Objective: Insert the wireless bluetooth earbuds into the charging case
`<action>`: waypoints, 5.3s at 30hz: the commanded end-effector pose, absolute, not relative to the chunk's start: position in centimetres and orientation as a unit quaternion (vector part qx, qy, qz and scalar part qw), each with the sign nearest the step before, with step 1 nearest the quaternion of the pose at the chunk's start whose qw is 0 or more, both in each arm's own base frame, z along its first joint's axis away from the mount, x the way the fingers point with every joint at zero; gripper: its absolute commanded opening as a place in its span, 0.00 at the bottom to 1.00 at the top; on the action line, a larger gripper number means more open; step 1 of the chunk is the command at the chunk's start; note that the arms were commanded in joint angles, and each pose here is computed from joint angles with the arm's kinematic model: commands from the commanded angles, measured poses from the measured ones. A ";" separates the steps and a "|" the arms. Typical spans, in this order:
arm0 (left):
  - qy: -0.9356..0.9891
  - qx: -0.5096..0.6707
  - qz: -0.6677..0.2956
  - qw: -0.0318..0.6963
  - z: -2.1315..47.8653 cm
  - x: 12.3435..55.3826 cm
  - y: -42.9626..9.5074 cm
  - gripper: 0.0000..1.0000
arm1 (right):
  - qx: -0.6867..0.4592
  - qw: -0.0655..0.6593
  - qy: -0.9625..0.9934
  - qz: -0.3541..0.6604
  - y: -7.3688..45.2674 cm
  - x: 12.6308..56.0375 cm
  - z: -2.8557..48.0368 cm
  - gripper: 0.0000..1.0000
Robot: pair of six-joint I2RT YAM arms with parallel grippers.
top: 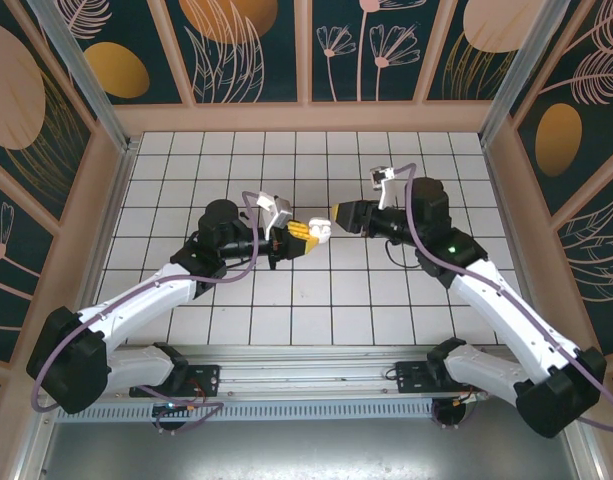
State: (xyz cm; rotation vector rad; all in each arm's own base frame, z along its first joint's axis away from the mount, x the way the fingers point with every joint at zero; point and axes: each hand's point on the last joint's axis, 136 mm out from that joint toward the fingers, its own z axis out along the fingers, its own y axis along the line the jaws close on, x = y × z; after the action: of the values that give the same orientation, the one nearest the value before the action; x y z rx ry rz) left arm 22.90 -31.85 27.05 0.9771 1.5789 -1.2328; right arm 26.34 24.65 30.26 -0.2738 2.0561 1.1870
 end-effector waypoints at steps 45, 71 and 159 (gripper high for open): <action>0.689 0.267 -0.547 0.393 25.5 25.5 -31.0 0.00 | -0.056 0.398 0.756 0.517 22.6 22.9 30.4 0.49; 0.896 0.134 -0.313 0.285 9.6 44.2 -36.0 0.06 | 0.153 0.295 0.898 0.287 11.9 27.4 13.1 0.47; 0.898 -0.033 -0.222 0.378 11.0 33.7 -10.3 0.77 | -0.299 0.169 0.937 0.058 39.9 37.2 2.3 0.44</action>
State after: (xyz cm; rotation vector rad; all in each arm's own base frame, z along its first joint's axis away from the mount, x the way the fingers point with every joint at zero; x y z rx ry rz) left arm 33.36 -10.69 11.05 -0.0961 2.3093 -0.5905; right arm 37.89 40.60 2.44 -0.8706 2.6138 0.2017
